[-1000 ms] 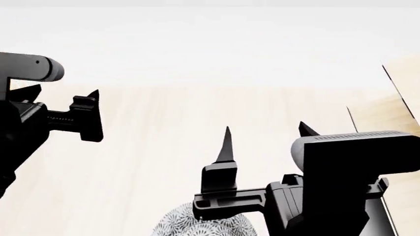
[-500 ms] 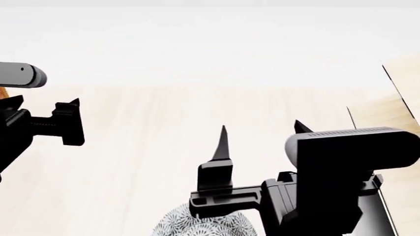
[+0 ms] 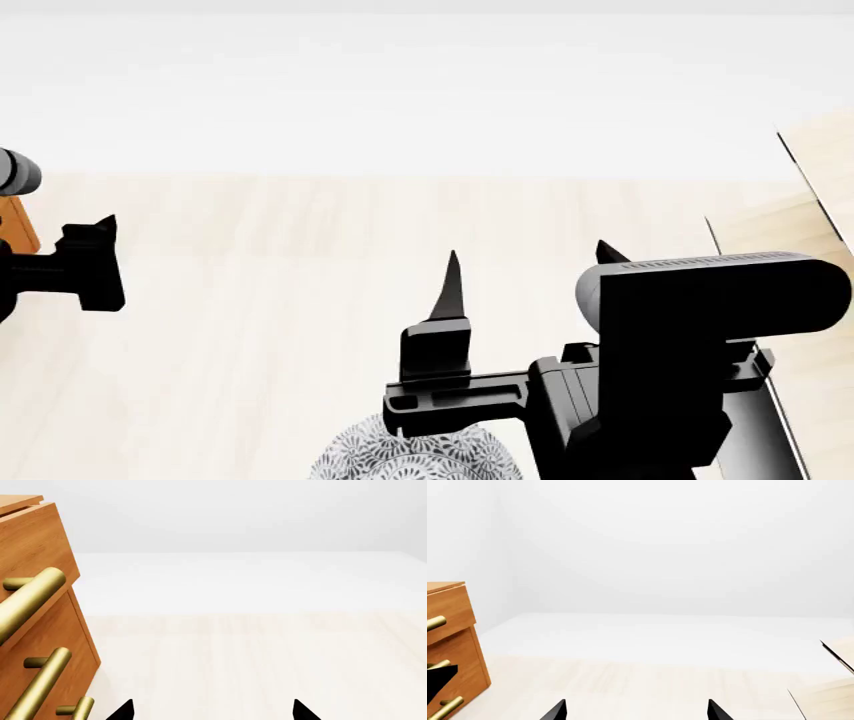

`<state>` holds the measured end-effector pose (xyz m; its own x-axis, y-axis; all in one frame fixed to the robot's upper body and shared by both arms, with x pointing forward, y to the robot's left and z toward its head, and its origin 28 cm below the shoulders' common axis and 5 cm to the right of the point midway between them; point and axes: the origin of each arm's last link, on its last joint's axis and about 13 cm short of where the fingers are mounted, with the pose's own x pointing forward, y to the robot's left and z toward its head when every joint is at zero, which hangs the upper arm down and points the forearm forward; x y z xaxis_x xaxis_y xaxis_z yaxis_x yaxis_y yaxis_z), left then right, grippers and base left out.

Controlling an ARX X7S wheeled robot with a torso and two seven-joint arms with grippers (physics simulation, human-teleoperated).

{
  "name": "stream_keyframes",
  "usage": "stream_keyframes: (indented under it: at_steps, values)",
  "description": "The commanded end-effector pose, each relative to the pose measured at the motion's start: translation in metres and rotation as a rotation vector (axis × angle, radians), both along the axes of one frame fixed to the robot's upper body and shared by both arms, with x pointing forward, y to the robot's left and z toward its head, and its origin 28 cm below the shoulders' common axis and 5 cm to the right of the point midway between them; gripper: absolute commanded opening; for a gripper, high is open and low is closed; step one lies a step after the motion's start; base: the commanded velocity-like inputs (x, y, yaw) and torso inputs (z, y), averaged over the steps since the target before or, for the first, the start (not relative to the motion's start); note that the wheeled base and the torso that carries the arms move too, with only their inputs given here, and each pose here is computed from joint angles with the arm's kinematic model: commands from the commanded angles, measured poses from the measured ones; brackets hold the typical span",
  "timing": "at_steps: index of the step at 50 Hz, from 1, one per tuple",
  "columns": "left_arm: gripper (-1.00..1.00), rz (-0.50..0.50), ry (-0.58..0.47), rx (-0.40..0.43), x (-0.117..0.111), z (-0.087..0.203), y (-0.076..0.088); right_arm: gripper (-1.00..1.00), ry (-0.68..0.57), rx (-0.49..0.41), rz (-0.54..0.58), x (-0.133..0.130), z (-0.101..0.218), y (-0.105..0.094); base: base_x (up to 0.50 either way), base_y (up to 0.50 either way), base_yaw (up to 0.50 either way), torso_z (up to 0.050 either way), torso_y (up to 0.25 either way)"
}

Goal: Close the top drawer of the cabinet and put the bowl on top of it.

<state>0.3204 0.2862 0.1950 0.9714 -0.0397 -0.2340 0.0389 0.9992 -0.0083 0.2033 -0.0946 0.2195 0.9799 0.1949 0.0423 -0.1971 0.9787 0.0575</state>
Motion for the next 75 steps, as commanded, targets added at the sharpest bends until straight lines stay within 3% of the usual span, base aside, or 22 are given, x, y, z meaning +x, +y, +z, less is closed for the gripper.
stream_keyframes:
  at_steps: [1,32,47,53,75]
  values:
    - [1.0,0.018,0.003,-0.015,-0.005,-0.004,0.014,1.0,0.005,0.002,-0.002,0.001,-0.003,0.0,0.0,0.0,0.0,0.0,0.0]
    - [1.0,0.127,-0.04,-0.032,-0.02,0.013,0.041,1.0,0.003,0.004,0.0,0.0,-0.003,-0.001,0.0,0.0,0.0,0.0,0.0]
    - [1.0,0.167,-0.038,-0.006,-0.024,0.014,0.049,1.0,0.008,0.008,0.005,0.002,-0.005,-0.001,0.0,0.0,0.0,0.0,0.0]
    - [1.0,0.237,-0.048,0.026,-0.019,0.01,0.051,1.0,0.007,0.008,0.001,0.0,-0.006,-0.002,0.0,0.0,0.0,0.0,0.0]
    - [1.0,0.319,-0.067,0.101,-0.008,0.01,0.052,1.0,0.007,0.006,-0.008,-0.001,-0.006,-0.004,0.0,0.0,0.0,0.0,0.0]
